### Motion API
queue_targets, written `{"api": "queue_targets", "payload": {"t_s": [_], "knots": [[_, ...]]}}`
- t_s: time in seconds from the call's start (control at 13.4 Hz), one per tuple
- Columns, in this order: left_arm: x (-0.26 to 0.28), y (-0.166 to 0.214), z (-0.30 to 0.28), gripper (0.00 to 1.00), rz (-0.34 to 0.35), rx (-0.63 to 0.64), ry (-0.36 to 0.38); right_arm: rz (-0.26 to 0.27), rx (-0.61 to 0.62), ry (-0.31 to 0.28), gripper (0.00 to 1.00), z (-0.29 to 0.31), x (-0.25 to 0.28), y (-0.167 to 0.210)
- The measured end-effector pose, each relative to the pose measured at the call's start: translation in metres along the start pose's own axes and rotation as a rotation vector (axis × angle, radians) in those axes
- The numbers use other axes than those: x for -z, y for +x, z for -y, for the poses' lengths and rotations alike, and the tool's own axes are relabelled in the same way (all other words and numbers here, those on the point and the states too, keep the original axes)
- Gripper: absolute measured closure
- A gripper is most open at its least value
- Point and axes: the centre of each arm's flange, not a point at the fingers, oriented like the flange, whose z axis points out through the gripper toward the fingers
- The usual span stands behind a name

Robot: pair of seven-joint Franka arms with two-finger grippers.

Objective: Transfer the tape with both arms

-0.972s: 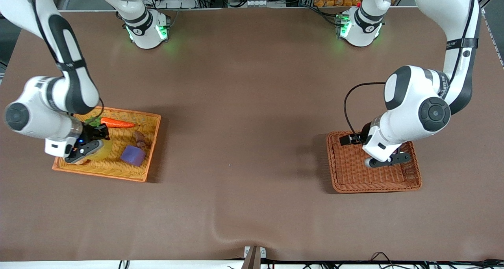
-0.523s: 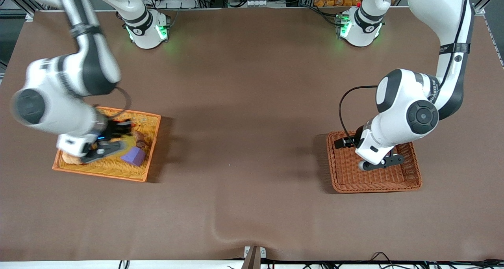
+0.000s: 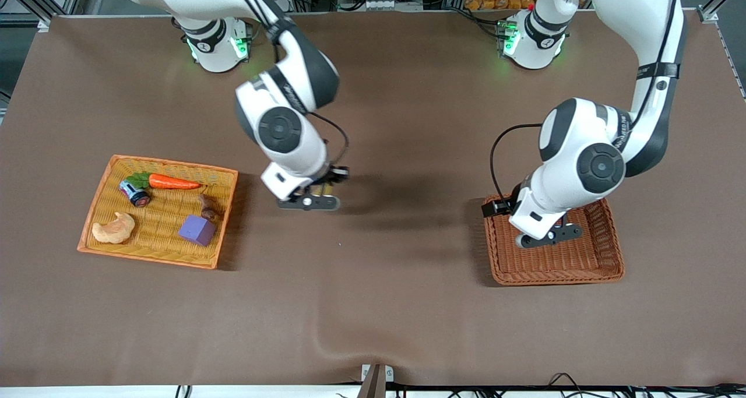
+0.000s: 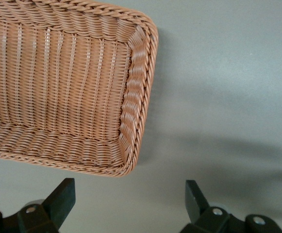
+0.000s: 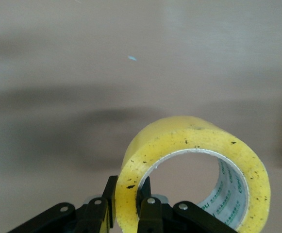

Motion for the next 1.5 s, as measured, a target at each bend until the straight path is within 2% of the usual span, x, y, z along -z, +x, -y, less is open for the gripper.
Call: {"api": "queue_targets", "payload": {"t_s": [0.22, 0.52, 0.82, 1.12, 1.35, 1.42, 1.5], "knots": [[-0.002, -0.006, -0.011, 0.00, -0.002, 0.008, 0.010, -0.061, -0.023, 0.046, 0.78, 0.041, -0.052, -0.009], [-0.008, -0.018, -0.029, 0.00, 0.005, 0.015, 0.018, -0.037, -0.001, 0.010, 0.78, 0.060, -0.113, -0.025], [-0.014, -0.031, -0.037, 0.00, 0.053, -0.004, 0.052, -0.029, -0.003, -0.004, 0.75, 0.058, -0.123, -0.025], [-0.020, -0.049, -0.051, 0.00, 0.095, -0.035, 0.086, -0.046, -0.025, -0.014, 0.37, 0.048, -0.097, -0.008], [-0.023, -0.063, -0.068, 0.00, 0.096, -0.008, 0.097, -0.097, -0.065, 0.002, 0.07, 0.026, -0.031, 0.013], [-0.029, -0.072, -0.079, 0.00, 0.100, 0.005, 0.107, -0.108, -0.069, 0.011, 0.00, 0.011, 0.001, 0.020], [-0.038, -0.082, -0.091, 0.00, 0.106, 0.014, 0.119, -0.105, -0.062, 0.016, 0.00, -0.009, 0.037, 0.026]]}}
